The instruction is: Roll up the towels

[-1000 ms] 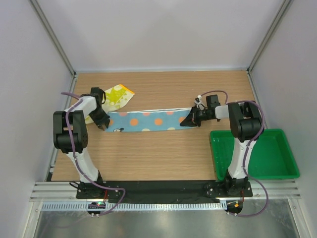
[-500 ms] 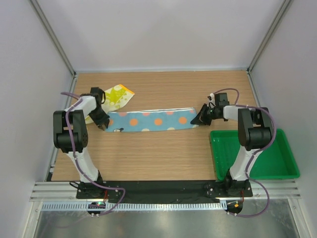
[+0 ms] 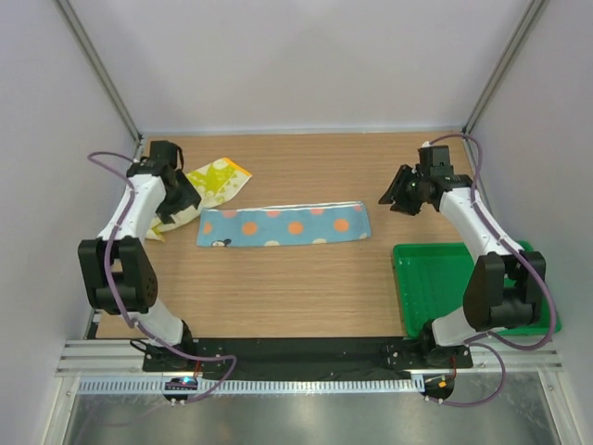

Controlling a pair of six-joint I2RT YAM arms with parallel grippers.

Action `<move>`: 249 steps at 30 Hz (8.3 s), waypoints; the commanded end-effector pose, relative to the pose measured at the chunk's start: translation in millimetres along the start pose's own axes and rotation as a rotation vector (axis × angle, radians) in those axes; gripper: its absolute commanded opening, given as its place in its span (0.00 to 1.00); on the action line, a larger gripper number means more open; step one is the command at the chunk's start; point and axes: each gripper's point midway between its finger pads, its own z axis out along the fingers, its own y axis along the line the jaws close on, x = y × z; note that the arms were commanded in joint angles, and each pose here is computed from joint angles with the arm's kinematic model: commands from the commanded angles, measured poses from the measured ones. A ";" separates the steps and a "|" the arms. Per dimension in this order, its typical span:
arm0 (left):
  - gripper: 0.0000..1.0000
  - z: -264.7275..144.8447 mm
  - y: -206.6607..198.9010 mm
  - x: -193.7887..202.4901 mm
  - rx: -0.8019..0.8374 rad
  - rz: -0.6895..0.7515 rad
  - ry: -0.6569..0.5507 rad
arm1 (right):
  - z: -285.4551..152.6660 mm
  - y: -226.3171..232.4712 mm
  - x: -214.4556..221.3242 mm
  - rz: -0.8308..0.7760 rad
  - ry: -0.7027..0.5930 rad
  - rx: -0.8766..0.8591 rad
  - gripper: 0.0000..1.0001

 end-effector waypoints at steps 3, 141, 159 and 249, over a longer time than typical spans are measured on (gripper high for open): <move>0.69 -44.0 -1.6 -15.0 0.114 0.044 -0.113 | -0.9 -19.0 37.3 0.045 0.082 0.107 0.51; 0.66 -30.1 -12.2 14.0 0.181 0.082 -0.069 | 106.2 354.4 260.6 -0.665 0.255 -0.384 0.78; 0.63 -36.5 -81.4 66.5 0.415 0.287 0.040 | 51.8 241.3 145.9 -0.489 0.147 -0.253 0.63; 0.47 5.0 -63.3 81.6 0.078 0.395 0.064 | 137.2 92.8 172.5 -0.155 0.361 -0.287 0.33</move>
